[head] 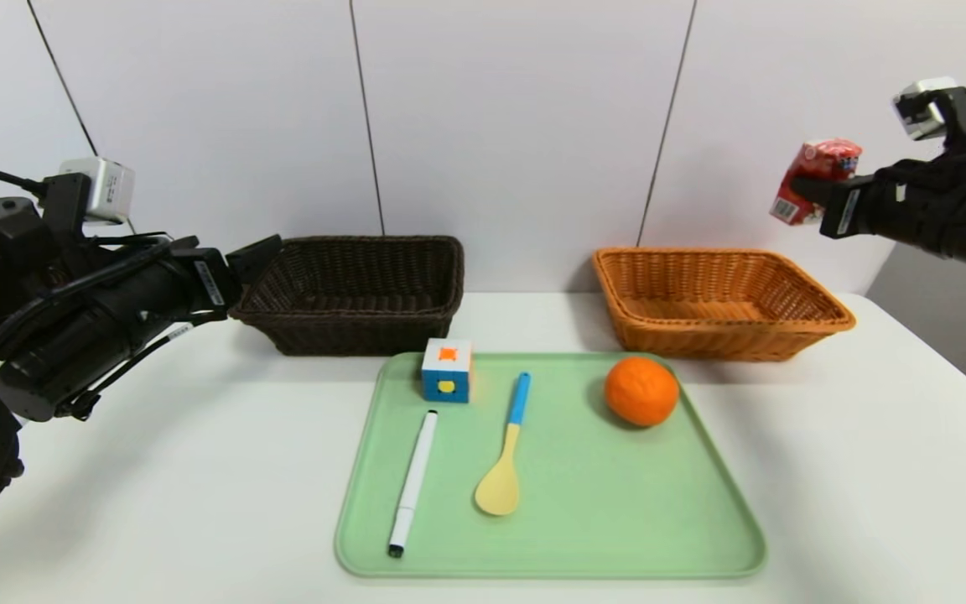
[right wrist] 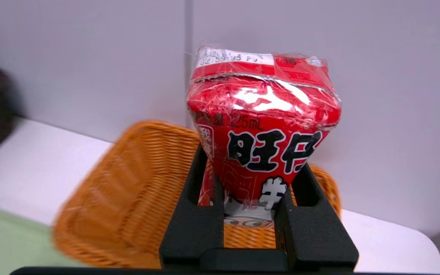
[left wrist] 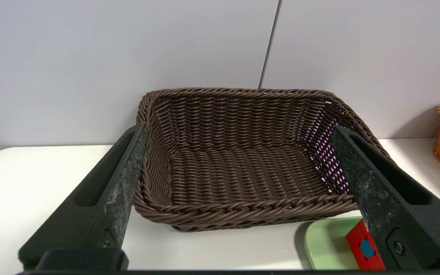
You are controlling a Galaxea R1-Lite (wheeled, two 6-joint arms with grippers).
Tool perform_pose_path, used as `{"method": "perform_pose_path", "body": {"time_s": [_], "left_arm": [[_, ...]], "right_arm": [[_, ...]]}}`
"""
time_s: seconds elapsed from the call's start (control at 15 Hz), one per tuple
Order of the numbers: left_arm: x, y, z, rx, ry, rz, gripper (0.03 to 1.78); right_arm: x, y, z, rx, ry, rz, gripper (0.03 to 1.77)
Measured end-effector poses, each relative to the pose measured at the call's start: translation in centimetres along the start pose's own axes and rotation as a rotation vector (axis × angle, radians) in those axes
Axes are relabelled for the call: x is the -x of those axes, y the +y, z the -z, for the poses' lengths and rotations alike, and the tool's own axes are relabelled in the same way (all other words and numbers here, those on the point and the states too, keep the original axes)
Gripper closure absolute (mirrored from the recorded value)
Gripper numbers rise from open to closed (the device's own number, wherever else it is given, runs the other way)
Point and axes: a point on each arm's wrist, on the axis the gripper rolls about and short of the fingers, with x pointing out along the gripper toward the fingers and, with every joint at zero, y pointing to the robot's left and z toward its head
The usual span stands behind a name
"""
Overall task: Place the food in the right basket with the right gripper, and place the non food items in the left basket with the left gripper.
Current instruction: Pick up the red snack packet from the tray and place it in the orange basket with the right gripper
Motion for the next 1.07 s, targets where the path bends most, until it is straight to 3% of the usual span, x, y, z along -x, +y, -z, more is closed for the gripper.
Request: {"method": "perform_pose_path", "body": {"time_s": [0.67, 1.07], "left_arm": [[-0.8, 0.1, 1.0, 0.002, 0.032, -0.004, 0.12], [-1.0, 0.2, 1.4, 0.003, 0.045, -0.008, 0.12]], "right_arm": [[-7.2, -2.2, 10.0, -0.064, 0.25, 0.101, 1.43], [-8.1, -2.2, 11.6, -0.064, 0.295, 0.136, 1.43]]}}
